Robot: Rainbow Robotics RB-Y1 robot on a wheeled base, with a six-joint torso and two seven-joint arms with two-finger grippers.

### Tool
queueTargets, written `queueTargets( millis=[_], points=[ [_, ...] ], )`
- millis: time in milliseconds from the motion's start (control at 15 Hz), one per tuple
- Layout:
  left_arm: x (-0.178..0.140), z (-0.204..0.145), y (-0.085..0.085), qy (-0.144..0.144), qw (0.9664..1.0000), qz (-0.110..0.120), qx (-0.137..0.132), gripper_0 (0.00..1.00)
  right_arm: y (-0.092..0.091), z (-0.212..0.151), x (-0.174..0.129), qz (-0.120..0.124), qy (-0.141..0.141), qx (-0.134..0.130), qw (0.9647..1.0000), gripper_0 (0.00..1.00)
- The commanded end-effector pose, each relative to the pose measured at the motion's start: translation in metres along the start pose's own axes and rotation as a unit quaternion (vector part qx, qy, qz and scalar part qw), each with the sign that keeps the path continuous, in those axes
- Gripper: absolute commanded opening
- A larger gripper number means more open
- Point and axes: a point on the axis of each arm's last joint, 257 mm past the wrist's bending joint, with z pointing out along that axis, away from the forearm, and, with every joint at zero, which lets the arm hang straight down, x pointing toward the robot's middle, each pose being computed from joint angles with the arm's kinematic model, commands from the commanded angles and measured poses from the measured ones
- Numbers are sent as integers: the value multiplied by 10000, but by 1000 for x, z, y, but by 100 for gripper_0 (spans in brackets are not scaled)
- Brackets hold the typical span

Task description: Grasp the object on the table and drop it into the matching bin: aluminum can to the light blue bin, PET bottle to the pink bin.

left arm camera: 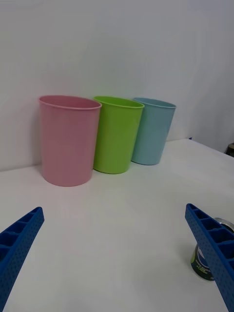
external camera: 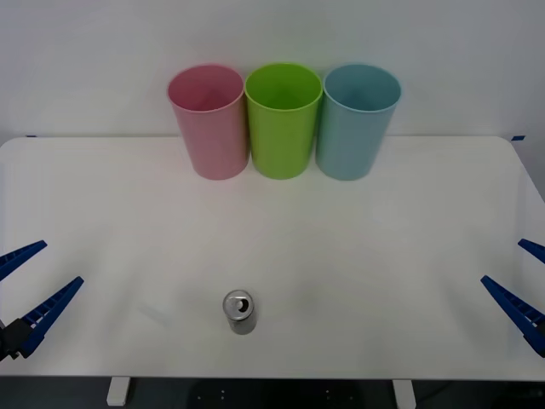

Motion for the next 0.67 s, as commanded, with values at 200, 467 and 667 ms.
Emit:
queueTargets(
  millis=[200,467,667],
  points=[
    [0,0,0,0,10000,0,0,100,-2,-6,4,134,-57,155,9998,100],
    [0,0,0,0,10000,0,0,100,4,-1,7,78,11,14,10000,100],
    [0,0,0,0,10000,0,0,100,17,3,14,15,119,-241,9996,100]
  ],
)
